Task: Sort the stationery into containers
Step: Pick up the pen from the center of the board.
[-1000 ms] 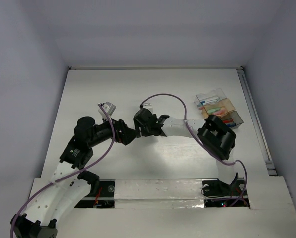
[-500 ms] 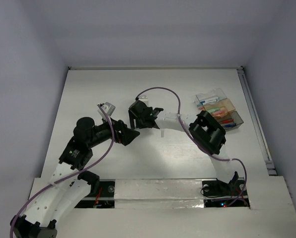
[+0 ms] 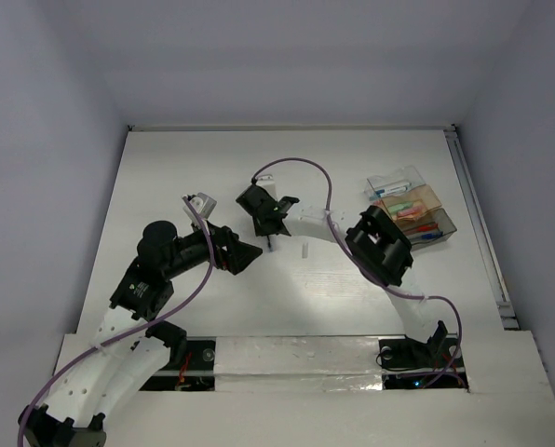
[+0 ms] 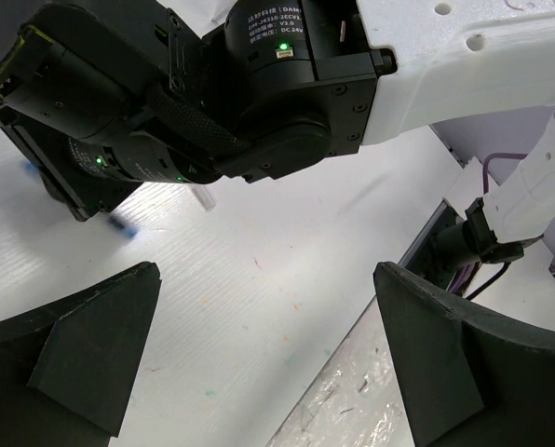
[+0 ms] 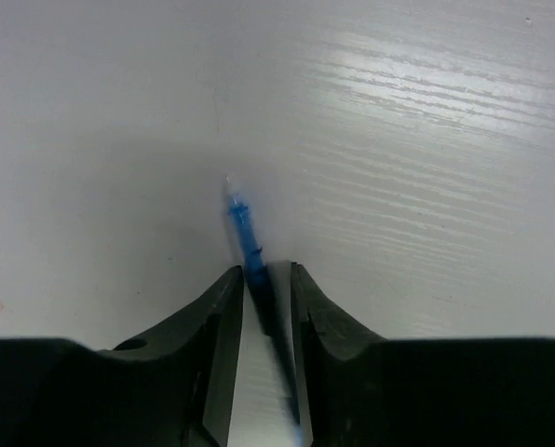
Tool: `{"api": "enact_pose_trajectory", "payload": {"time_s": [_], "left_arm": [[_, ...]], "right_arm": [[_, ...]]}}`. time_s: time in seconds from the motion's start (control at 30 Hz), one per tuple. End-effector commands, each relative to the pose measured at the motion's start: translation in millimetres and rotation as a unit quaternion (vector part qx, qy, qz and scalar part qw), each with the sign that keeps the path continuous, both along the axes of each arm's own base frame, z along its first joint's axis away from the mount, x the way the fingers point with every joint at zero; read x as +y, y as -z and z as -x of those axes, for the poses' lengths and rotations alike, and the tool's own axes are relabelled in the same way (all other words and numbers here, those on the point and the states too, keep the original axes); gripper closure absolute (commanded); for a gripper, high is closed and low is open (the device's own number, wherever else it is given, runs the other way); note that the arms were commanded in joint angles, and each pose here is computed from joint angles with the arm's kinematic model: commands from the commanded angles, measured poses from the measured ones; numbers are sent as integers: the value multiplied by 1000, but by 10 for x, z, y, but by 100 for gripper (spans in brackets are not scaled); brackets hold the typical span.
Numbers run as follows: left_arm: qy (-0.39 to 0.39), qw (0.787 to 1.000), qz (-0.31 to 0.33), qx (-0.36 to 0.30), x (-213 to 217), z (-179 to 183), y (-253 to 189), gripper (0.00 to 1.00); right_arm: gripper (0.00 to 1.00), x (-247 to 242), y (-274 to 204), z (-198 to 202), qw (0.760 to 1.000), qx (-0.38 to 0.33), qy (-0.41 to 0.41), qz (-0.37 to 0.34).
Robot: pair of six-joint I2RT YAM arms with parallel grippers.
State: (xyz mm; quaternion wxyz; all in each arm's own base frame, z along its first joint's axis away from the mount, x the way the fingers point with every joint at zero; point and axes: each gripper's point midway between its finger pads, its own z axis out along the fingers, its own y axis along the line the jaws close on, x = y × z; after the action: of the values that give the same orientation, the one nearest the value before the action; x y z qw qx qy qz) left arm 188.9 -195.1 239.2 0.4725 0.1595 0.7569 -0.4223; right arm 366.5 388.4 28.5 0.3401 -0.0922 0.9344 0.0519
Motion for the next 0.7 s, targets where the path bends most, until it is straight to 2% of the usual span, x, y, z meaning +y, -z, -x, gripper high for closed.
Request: {"api": "enact_pose_trajectory", "payload": {"time_s": [0.0, 0.03, 0.23, 0.37, 0.5, 0.6, 0.63, 0.67], "left_arm": [[2, 1000, 7, -28, -7, -2, -138, 1], [0, 1000, 6, -28, -3, -6, -135, 1], [-3, 1000, 6, -29, 5, -15, -144, 1], [-15, 999, 5, -29, 37, -49, -135, 1], [-27, 999, 4, -27, 67, -87, -123, 1], [-33, 999, 3, -21, 86, -115, -103, 1], [-33, 999, 2, -20, 86, -116, -102, 1], [-33, 999, 3, -19, 92, -127, -103, 1]], "right_arm": [[69, -311, 374, 83, 996, 39, -8, 76], [73, -333, 388, 92, 996, 40, -12, 82], [79, -512, 490, 139, 992, 54, -33, 105], [67, -492, 530, 121, 991, 70, -62, 96], [67, -458, 553, 103, 988, 86, -83, 100], [83, -451, 556, 75, 987, 93, -90, 96], [100, -488, 560, 45, 987, 95, -85, 98], [100, -474, 534, 51, 987, 97, -89, 96]]}}
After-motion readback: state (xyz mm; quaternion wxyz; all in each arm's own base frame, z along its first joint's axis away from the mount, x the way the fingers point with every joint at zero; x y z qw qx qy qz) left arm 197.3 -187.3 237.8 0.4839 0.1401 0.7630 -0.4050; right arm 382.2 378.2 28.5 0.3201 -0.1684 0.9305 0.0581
